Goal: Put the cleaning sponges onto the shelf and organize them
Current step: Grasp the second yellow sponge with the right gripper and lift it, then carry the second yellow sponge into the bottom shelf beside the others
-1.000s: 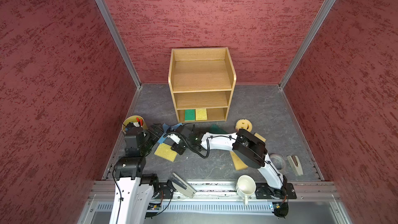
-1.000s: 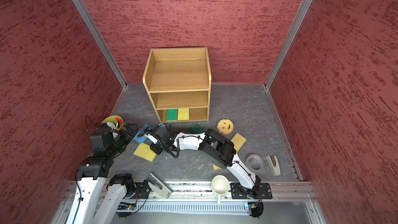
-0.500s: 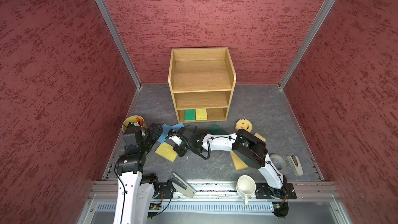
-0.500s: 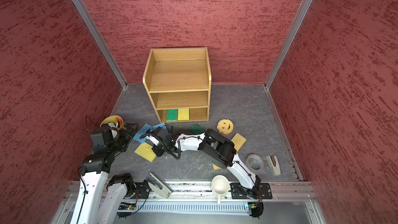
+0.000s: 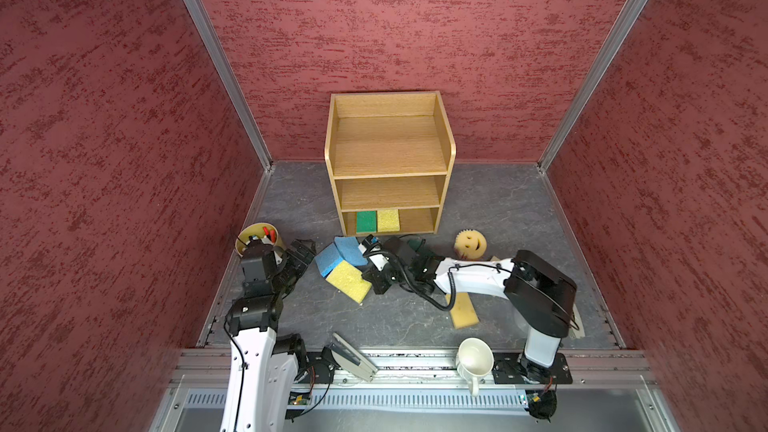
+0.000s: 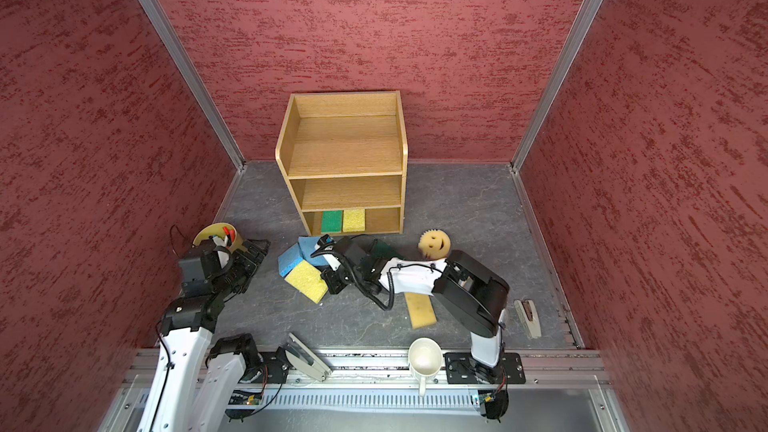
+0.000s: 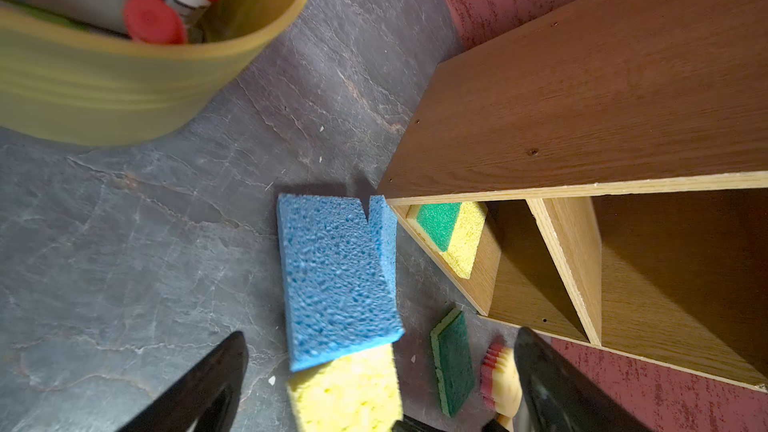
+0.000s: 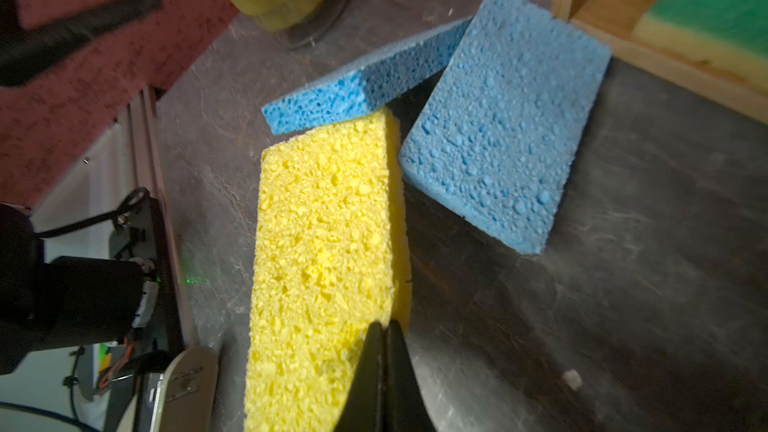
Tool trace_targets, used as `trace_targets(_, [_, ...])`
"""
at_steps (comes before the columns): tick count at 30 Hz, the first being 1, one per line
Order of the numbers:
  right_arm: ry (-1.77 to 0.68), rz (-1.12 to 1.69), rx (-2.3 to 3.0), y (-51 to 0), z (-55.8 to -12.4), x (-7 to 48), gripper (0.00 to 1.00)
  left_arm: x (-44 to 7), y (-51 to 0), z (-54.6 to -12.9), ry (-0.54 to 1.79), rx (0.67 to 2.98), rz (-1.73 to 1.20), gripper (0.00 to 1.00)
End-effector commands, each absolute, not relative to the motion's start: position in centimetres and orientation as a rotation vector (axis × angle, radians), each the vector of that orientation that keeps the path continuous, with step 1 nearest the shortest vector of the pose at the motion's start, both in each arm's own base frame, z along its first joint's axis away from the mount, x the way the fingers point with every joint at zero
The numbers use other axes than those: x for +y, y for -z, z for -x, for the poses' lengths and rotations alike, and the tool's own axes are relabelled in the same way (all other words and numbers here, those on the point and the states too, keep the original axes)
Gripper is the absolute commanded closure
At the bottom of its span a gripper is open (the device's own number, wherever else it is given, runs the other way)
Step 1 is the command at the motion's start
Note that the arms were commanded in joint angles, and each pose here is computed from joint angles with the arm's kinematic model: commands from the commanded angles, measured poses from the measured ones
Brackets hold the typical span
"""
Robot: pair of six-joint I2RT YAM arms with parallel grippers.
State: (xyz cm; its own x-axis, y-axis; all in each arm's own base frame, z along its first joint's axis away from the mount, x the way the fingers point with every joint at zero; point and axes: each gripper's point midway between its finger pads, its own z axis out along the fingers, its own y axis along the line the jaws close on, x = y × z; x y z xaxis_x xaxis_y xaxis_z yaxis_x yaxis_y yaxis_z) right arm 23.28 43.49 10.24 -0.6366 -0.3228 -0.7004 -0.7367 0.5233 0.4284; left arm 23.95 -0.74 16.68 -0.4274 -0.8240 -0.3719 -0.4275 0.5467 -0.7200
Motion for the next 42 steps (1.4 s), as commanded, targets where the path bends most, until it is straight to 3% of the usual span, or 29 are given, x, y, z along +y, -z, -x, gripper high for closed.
trace_targets(1, [-1.086, 0.78, 2.124, -13.5, -23.8, 43.0, 1.0, -0.7, -17.2, -24.5, 0.708, 2.036, 0.969, 0.01])
trace_targets(14, [-1.052, 0.746, 2.148, -14.5, -22.2, 39.2, 1.0, -1.0, -15.4, -24.4, 0.734, 2.057, 0.986, 0.02])
trace_targets(24, [-0.738, 0.384, 2.138, -14.9, -27.4, 29.7, 1.0, -1.3, -15.0, -24.6, 0.766, 2.048, 0.994, 0.02])
trace_targets(29, [-0.571, 0.053, 2.087, -15.4, -31.3, 24.4, 1.0, -2.1, -13.7, -24.7, 0.844, 2.048, 1.023, 0.13])
trace_targets(42, [-0.485, -0.16, 2.016, -14.6, -35.6, 24.0, 1.0, -3.0, -12.6, -24.6, 0.871, 2.059, 1.026, 0.16])
